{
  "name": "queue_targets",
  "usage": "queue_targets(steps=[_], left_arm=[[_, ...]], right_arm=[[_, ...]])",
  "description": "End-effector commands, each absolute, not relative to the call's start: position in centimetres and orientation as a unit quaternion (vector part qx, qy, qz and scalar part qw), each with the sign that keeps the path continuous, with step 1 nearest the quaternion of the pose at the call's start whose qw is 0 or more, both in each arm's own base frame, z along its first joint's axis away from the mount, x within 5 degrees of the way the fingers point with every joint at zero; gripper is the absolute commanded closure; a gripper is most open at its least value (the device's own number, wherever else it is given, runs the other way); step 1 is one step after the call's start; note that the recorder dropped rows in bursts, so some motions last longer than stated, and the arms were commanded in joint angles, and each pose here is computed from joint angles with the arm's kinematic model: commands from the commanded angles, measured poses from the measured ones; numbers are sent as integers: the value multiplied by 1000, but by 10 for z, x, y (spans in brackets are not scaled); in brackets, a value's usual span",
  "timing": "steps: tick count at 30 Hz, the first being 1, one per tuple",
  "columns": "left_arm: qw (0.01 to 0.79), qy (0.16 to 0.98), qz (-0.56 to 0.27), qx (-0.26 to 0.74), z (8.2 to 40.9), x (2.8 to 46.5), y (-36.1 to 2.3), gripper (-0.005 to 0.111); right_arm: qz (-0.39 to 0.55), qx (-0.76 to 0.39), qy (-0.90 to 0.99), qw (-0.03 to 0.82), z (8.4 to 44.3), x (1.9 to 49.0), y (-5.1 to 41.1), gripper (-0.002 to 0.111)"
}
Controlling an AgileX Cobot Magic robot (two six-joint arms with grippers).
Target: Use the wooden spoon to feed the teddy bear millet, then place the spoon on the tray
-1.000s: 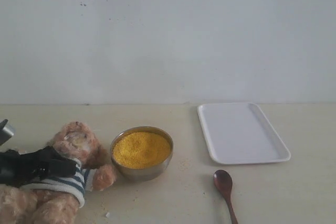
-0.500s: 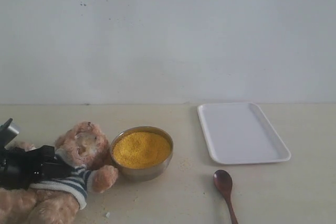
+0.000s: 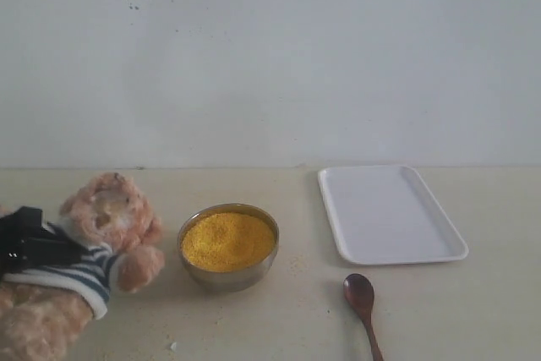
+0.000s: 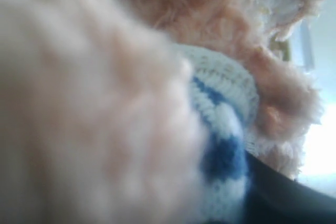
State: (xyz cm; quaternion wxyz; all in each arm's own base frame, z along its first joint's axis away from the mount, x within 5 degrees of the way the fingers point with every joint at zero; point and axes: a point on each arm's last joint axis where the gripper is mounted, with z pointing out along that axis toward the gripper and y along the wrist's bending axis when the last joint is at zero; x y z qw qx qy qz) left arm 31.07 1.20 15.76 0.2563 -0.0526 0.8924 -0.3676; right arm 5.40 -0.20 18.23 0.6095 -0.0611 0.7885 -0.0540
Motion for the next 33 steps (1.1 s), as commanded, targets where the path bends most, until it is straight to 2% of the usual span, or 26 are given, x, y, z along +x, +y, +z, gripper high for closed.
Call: queue_targets(steps=[1, 3, 7, 14, 33], left_arm=[[283, 860, -420, -64, 210, 296, 13, 103], [298, 852, -429, -48, 226, 287, 8, 103], [325, 846, -421, -35, 237, 274, -2, 103], [345, 857, -383, -10, 224, 259, -6, 103], [336, 854, -396, -28, 216, 252, -8, 103]], right_arm=[[-55, -62, 785, 614, 184, 54, -2, 108], [-55, -62, 785, 614, 184, 54, -2, 108], [-55, -62, 785, 614, 184, 54, -2, 108], [-55, -62, 785, 614, 184, 54, -2, 108], [-72, -78, 783, 613, 184, 54, -3, 108]])
